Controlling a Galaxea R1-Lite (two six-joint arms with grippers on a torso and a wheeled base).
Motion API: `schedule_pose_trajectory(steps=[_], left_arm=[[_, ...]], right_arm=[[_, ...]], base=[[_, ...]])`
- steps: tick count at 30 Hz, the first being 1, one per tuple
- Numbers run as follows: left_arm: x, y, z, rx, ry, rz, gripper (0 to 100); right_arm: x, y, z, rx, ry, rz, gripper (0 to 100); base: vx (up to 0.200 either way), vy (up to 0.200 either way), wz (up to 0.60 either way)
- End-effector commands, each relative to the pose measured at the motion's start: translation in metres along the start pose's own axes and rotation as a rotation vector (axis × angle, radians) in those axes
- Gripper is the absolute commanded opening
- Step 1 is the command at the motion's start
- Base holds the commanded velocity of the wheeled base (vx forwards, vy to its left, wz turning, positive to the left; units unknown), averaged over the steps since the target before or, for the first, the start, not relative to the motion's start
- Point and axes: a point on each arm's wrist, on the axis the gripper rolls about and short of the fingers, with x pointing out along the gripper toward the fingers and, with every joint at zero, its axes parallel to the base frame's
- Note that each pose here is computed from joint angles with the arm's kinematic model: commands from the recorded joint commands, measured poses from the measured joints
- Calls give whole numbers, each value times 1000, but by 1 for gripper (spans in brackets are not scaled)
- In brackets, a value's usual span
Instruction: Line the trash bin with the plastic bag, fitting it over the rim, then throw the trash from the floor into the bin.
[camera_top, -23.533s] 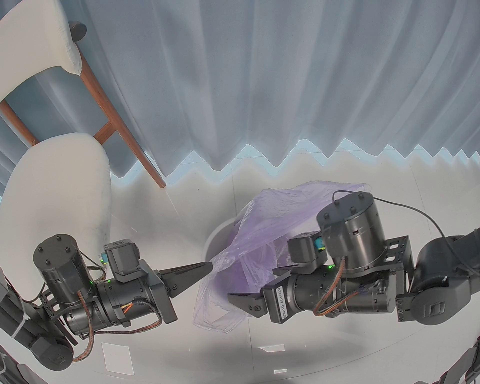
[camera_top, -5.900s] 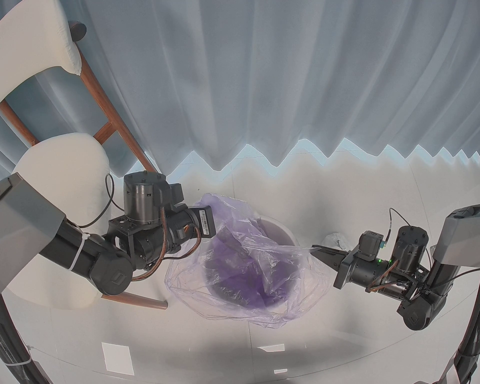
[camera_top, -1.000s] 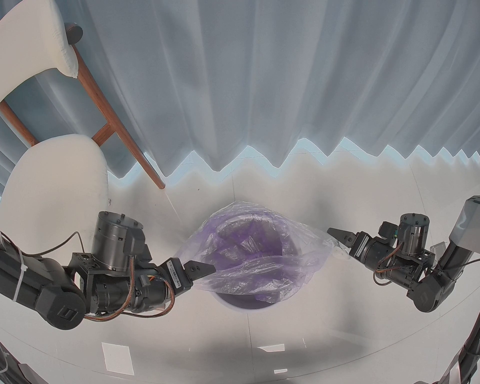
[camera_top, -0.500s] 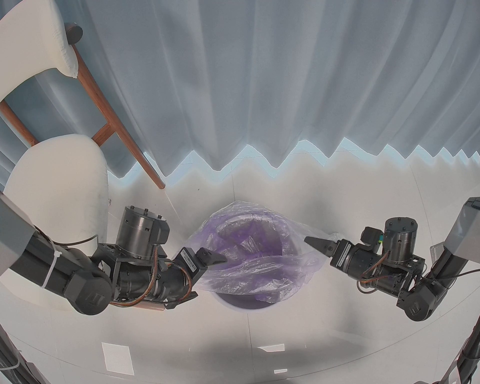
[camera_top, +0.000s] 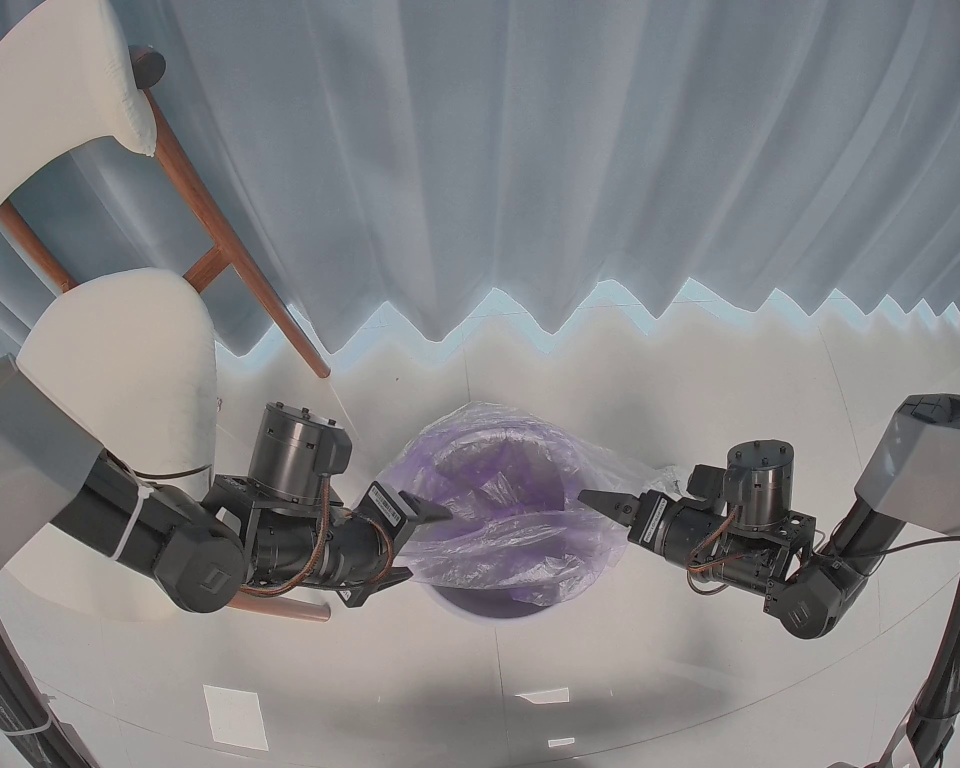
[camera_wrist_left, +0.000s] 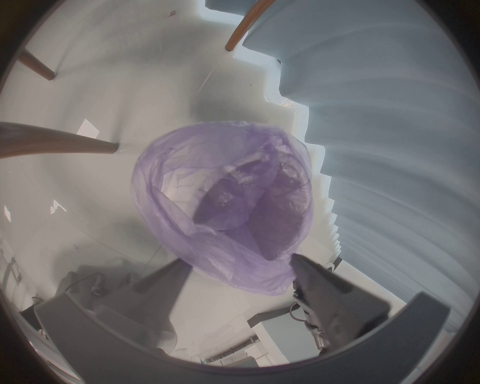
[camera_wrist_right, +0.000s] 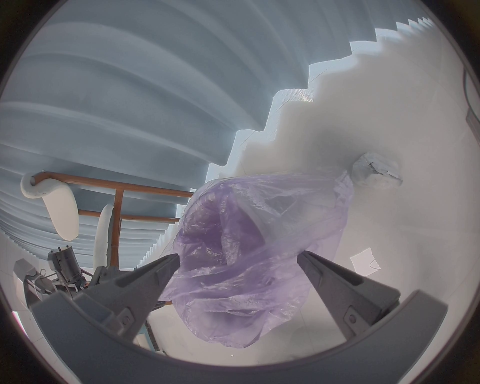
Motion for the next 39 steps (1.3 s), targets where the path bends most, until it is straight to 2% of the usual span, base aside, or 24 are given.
schedule_pose_trajectory(steps=[1, 9, 14, 23, 26, 33, 39], left_arm=[[9, 5, -1, -4, 10, 24, 0], [7, 13, -20, 17, 55, 67, 0], [-8, 27, -40, 51, 98, 105, 0], [-16, 46, -55, 136, 130, 170, 0], [-4, 61, -57, 170, 131, 244, 0], [17, 82, -60, 185, 124, 358, 0], [24, 85, -58, 230, 116, 352, 0]], right_arm=[[1, 2, 2, 1, -1, 3, 0], [-21, 1, -5, 4, 22, -19, 0], [-43, -11, -23, 9, 82, -70, 0], [-56, -21, -55, 20, 195, -85, 0], [-50, -24, -77, 12, 257, -84, 0], [-29, -49, -104, 12, 277, -102, 0], [-21, -59, -114, -8, 243, -126, 0]], base=[[0, 0, 0], [0, 0, 0], [0, 0, 0], [0, 0, 0], [0, 0, 0], [0, 0, 0], [0, 0, 0]])
